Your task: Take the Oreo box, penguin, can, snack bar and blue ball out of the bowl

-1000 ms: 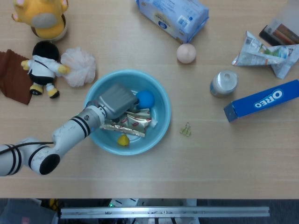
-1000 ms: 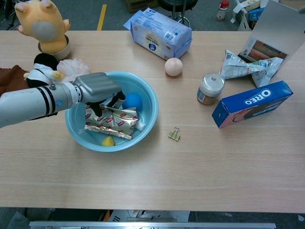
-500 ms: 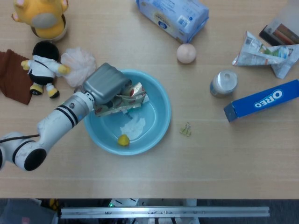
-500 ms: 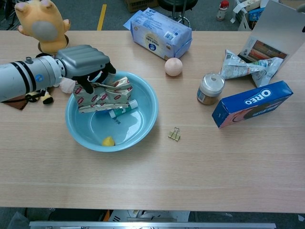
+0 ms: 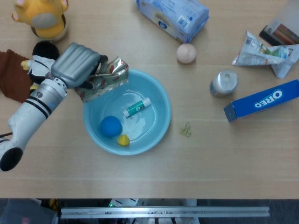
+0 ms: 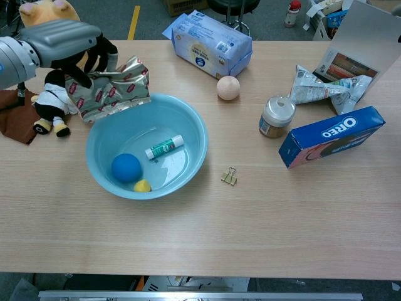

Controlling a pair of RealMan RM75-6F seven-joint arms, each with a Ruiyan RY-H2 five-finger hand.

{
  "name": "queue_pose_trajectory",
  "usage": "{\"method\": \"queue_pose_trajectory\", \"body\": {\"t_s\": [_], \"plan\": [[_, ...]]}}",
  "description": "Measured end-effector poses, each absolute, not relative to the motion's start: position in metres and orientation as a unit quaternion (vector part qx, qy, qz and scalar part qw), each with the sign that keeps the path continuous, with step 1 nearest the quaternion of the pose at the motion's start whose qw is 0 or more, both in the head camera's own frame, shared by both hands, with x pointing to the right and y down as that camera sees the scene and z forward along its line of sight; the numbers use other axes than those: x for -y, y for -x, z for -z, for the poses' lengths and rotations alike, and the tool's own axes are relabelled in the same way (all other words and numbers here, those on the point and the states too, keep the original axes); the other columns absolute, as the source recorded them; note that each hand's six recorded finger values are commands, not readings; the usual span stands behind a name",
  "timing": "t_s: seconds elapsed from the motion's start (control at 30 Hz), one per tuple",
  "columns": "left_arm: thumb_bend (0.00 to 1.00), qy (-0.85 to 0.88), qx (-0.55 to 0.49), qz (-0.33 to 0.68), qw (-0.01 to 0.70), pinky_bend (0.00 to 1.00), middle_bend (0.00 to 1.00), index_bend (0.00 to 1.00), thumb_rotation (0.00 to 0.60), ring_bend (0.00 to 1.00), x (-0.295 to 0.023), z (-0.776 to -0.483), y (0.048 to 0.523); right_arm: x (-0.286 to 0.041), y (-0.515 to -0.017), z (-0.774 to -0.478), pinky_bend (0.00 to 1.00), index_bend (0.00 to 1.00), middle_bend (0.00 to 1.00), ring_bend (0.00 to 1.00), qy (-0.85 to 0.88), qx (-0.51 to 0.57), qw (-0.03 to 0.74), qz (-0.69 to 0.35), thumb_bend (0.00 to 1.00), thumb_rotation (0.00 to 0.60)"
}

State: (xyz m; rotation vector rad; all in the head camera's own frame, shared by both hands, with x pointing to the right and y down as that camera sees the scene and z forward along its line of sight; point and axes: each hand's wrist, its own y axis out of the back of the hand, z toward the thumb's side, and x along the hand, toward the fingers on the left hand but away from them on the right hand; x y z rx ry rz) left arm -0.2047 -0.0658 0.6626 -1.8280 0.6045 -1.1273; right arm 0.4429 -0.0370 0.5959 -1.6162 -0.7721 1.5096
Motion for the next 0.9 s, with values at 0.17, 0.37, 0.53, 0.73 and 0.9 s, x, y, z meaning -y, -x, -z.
{"method": "queue_pose_trajectory", "body": {"t_s": [0.17, 0.37, 0.53, 0.73, 0.9], "plan": [[0.4, 0.721, -0.285, 0.451, 0.442, 0.75, 0.66, 0.67, 0.6, 0.62, 0.077, -0.652, 0.225, 0.035, -0.444, -0.595, 0.47, 0.0, 0.29, 0.22, 0.636, 0.305, 0.388, -0.593, 0.29, 0.6], [0.4, 0.691, -0.307, 0.473, 0.453, 0.75, 0.65, 0.66, 0.6, 0.62, 0.091, -0.655, 0.249, 0.032, -0.446, -0.593, 0.47, 0.0, 0.29, 0.22, 0.635, 0.308, 0.387, -0.593, 0.29, 0.6], [0.4, 0.677, -0.306, 0.492, 0.455, 0.72, 0.62, 0.64, 0.6, 0.58, 0.094, -0.666, 0.261, 0.032, -0.447, -0.593, 0.47, 0.0, 0.29, 0.22, 0.635, 0.309, 0.385, -0.594, 0.29, 0.6], [0.4, 0.669, -0.276, 0.526, 0.447, 0.5, 0.31, 0.36, 0.6, 0.25, 0.091, -0.681, 0.27, 0.031, -0.448, -0.593, 0.47, 0.0, 0.29, 0.22, 0.635, 0.31, 0.384, -0.595, 0.29, 0.6], [0.4, 0.66, -0.256, 0.551, 0.441, 0.4, 0.2, 0.22, 0.6, 0.18, 0.09, -0.685, 0.277, 0.031, -0.449, -0.595, 0.47, 0.0, 0.29, 0.22, 0.635, 0.31, 0.382, -0.595, 0.29, 0.6]]}}
